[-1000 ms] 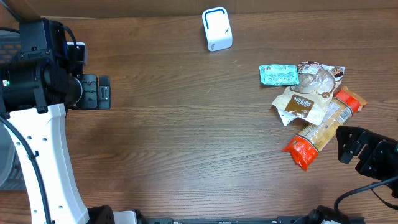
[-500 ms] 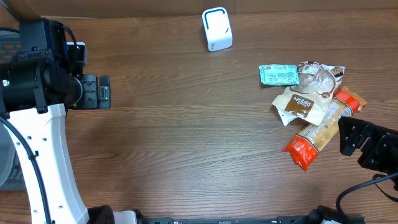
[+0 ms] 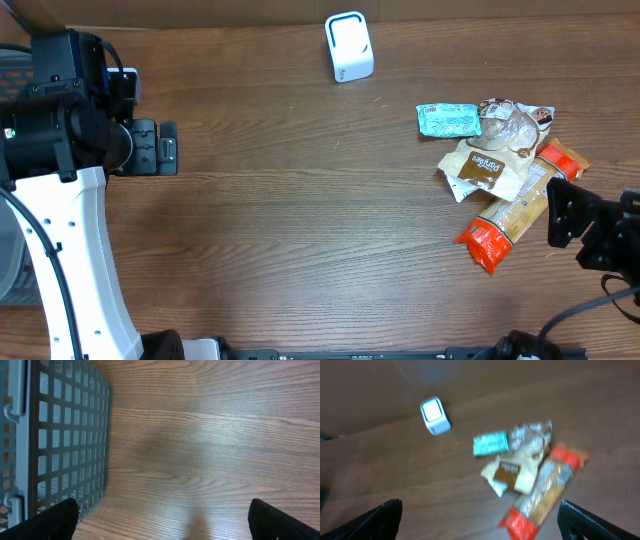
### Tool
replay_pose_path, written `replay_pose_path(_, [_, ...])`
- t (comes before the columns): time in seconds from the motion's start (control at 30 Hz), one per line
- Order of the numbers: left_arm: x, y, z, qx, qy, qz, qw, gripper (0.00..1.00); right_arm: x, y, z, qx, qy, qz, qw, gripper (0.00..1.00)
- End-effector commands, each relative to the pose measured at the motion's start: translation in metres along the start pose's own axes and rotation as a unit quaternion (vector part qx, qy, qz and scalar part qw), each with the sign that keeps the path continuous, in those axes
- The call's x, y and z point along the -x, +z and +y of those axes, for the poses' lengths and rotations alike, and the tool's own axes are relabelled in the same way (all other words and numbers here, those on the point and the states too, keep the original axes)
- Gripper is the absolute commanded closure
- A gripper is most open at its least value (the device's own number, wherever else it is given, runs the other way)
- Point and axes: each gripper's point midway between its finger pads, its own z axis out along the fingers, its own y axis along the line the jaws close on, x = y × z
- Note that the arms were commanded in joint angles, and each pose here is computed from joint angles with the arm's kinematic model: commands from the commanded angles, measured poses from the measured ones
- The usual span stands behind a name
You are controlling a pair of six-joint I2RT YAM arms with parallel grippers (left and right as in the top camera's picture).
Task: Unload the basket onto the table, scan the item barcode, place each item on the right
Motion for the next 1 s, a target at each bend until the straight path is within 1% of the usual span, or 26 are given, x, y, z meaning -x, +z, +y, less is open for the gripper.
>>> replay_pose_path(0.0, [0.001,0.001,0.001,-0.001,0.008,-0.001,1.0,0.0,0.0,0.001,0.002,0.0,-0.035,-0.038,0.999,0.0])
replay_pose_path(0.27, [0.001,0.001,0.001,-0.001,0.008,-0.001,1.0,0.01,-0.01,0.036,0.01,0.05,-0.095,-0.151,0.983,0.0])
replay_pose_path(0.47, [0.001,0.001,0.001,-0.001,0.008,-0.001,1.0,0.0,-0.035,0.067,0.014,0.091,-0.114,-0.217,0.965,0.0])
replay_pose_path(0.67, [0.001,0.001,0.001,-0.001,0.008,0.0,1.0,0.01,-0.059,0.097,-0.004,0.082,-0.043,-0.269,0.959,0.0])
replay_pose_path(0.73, [0.001,0.001,0.001,-0.001,0.008,-0.001,1.0,0.0,-0.071,0.108,-0.007,0.085,-0.038,-0.289,0.953,0.0])
replay_pose_path(0.97, [0.001,0.001,0.001,-0.001,0.008,0.0,1.0,0.0,-0.095,0.12,-0.015,0.076,-0.032,-0.313,0.946,0.0])
